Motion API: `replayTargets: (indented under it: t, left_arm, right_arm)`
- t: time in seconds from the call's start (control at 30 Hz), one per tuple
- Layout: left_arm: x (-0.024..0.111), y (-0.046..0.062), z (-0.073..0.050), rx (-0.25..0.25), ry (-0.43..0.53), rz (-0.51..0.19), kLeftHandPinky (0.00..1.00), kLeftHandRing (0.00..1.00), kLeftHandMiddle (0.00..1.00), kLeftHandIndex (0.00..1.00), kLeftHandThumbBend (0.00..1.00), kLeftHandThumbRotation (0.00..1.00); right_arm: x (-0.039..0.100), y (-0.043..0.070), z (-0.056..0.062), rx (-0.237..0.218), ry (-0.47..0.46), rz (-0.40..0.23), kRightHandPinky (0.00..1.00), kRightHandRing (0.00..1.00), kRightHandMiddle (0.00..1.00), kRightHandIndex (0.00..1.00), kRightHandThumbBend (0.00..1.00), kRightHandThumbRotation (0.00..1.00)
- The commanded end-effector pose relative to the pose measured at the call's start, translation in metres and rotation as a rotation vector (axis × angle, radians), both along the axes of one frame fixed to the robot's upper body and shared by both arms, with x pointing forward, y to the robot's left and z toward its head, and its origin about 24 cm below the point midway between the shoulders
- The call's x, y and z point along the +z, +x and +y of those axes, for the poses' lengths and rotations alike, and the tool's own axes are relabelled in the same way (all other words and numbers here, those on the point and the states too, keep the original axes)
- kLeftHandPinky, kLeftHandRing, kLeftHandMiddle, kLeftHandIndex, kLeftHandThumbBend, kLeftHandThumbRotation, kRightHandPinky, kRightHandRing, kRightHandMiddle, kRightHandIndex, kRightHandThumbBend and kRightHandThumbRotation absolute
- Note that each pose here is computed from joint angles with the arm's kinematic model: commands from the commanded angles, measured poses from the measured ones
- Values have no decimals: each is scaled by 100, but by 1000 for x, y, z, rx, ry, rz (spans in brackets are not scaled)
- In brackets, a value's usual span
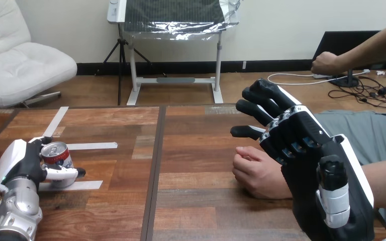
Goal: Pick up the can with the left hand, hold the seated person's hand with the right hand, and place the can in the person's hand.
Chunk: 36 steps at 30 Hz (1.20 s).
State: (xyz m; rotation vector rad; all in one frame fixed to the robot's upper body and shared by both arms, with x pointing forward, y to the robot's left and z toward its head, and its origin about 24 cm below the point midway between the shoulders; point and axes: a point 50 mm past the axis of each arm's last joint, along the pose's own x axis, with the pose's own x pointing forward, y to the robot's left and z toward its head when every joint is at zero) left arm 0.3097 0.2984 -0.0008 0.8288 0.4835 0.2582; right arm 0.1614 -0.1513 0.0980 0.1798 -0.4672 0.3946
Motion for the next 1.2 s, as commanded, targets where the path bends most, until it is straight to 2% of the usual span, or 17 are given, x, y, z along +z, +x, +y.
replayTargets:
  t: [0.0, 0.7, 1.17]
  left_arm:
    - [23, 22, -9, -11, -22, -85, 68, 81, 85, 84, 78, 11]
    - [27, 27, -11, 14, -97, -82, 72, 85, 90, 88, 77, 14]
    - [31, 31, -13, 12, -92, -75, 71, 84, 89, 88, 77, 16]
  right_arm:
    - [19, 4, 1, 9, 9, -105, 73, 87, 88, 86, 82, 82]
    - [20, 4, 0, 14, 7, -112, 72, 87, 88, 86, 83, 82]
    - [21, 4, -1, 6, 3, -111, 72, 86, 87, 86, 84, 81]
